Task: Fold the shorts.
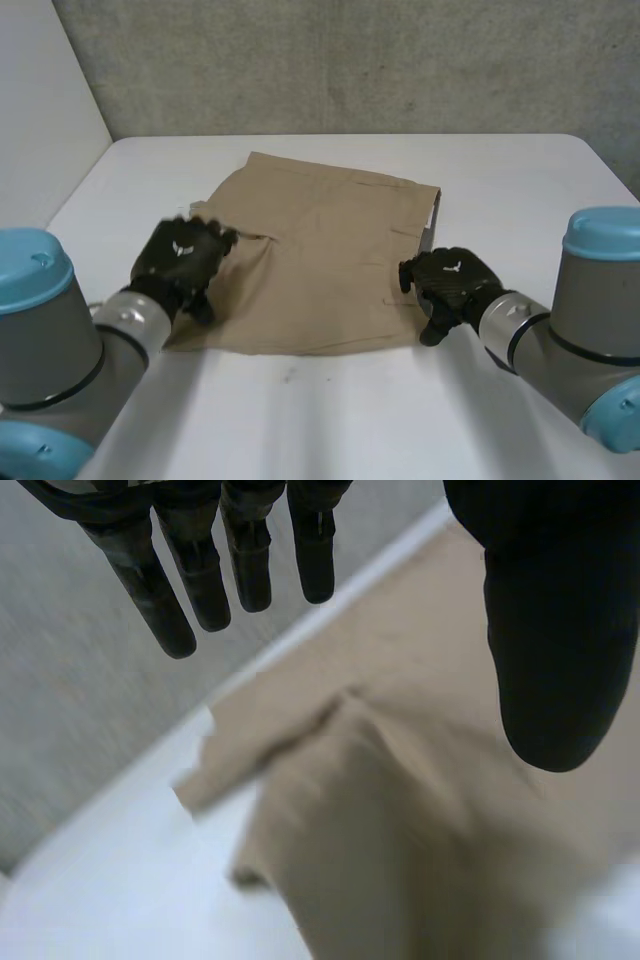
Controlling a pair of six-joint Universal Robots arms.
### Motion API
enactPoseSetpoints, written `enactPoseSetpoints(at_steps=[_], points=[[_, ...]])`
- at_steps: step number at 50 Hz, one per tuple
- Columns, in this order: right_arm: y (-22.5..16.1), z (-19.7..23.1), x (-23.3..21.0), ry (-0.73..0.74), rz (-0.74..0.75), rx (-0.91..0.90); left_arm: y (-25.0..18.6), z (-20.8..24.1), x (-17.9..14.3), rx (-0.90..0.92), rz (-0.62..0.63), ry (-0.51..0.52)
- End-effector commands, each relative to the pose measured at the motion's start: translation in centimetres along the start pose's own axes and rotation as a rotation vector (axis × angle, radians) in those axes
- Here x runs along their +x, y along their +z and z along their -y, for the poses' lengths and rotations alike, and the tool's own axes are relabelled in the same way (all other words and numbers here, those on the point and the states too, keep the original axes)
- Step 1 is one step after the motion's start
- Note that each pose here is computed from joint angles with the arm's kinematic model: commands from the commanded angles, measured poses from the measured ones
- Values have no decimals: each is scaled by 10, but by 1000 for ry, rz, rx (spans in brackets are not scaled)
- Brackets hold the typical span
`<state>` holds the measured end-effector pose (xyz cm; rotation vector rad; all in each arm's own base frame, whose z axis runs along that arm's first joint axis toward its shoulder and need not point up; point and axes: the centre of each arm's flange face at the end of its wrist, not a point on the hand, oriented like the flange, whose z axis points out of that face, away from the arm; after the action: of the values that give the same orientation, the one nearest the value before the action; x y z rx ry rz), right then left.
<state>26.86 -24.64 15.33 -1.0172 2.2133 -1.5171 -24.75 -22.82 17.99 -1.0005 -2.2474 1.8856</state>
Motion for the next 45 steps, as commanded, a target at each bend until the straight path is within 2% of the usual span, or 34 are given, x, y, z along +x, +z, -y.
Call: enactPoseSetpoints(at_steps=[1, 10, 22, 34, 45], points=[[14, -12, -1, -12, 8, 24, -11, -27, -7, -179, -9, -85], [20, -18, -2, -22, 11, 14, -9, -38, -24, -229, 42, -167], [20, -19, 0, -19, 0, 6, -9, -43, -26, -245, 53, -174], [2, -4, 9, -23, -77, 31, -7, -35, -39, -207, 95, -170], [-3, -11, 3, -25, -52, 7, -9, -33, -38, -197, 91, -171]])
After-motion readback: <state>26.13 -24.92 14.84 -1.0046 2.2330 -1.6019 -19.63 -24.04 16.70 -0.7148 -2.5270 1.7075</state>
